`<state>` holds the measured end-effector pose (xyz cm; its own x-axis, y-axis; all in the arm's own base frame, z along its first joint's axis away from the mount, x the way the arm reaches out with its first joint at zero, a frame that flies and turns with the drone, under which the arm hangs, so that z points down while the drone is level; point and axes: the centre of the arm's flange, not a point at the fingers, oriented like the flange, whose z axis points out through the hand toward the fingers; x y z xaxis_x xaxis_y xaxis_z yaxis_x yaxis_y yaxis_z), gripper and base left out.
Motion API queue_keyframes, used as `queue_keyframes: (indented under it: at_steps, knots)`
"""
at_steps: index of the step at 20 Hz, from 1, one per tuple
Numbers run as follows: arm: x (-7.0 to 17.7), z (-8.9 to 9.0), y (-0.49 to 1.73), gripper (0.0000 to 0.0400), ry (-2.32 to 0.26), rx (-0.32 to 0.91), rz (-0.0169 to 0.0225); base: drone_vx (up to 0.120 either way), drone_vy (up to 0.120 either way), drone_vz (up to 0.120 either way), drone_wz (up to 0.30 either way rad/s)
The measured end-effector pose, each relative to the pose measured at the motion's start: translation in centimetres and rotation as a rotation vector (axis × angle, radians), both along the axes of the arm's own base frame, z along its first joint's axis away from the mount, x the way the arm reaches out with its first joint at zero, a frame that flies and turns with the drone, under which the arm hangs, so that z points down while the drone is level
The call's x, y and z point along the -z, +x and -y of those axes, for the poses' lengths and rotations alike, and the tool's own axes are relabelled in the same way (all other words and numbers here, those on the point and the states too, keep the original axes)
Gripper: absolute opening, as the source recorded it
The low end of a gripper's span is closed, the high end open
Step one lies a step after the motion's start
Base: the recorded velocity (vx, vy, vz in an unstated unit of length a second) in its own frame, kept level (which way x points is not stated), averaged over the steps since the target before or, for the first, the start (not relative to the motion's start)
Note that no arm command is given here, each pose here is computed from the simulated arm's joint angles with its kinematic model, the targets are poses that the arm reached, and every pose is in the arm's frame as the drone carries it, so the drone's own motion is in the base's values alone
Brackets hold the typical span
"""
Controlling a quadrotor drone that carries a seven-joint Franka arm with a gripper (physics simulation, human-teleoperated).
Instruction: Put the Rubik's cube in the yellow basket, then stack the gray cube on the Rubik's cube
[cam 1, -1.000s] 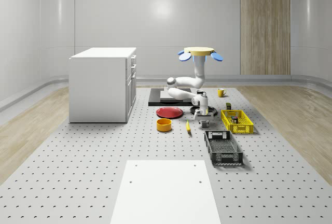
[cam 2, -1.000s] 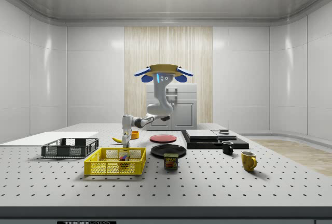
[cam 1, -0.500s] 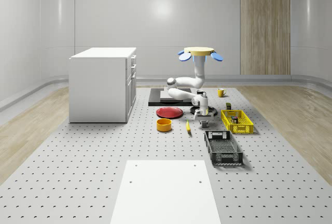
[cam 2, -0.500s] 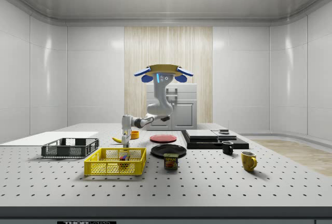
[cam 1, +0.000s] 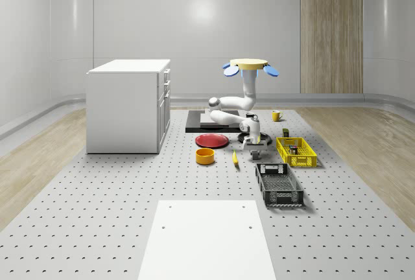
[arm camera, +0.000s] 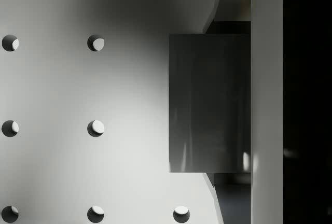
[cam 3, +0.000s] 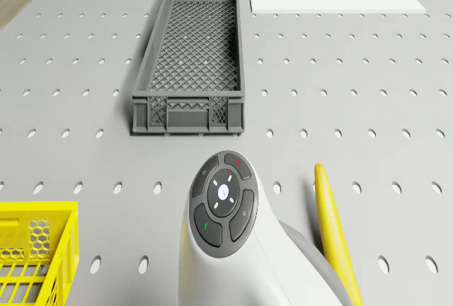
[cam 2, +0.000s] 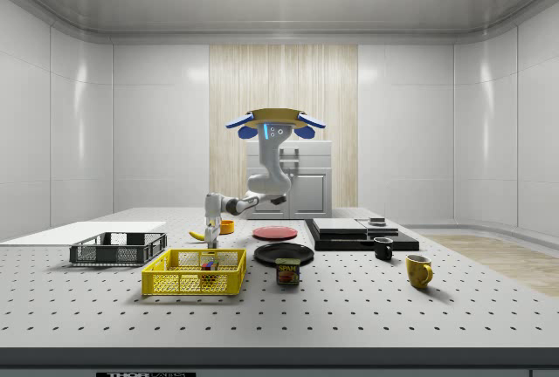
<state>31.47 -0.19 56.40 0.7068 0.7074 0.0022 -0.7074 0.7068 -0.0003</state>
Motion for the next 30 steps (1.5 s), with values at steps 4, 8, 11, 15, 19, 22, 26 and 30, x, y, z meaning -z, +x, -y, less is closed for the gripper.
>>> queue_keyframes:
  at_steps: [4, 8, 11, 15, 19, 22, 26, 30]
  knots:
    - [1.5, 0.0, 0.00, 0.0251, 0.000, 0.000, 0.0000, 0.000, 0.000, 0.060, 0.000]
    - [2.7, 0.0, 0.00, 0.0250, 0.000, 0.000, -0.0001, 0.000, 0.020, 0.120, 0.000]
    - [3.2, 0.0, 0.00, 0.0250, 0.000, 0.000, -0.0002, -0.093, 0.120, 0.120, 0.000]
    - [3.5, 0.0, 0.00, 0.0250, 0.000, 0.000, -0.0002, -0.120, 0.120, 0.120, 0.000]
    - [3.6, 0.0, 0.00, 0.0250, 0.000, 0.000, -0.0002, -0.120, 0.120, 0.040, 0.000]
    - [3.7, 0.0, 0.00, 0.0250, 0.000, 0.000, -0.0002, -0.080, 0.120, 0.067, 0.000]
    - [3.7, 0.0, 0.00, 0.0250, 0.000, 0.000, -0.0002, 0.000, 0.120, 0.000, 0.000]
    - [3.7, 0.0, 0.00, 0.0250, 0.000, 0.000, -0.0002, 0.000, 0.120, 0.000, 0.000]
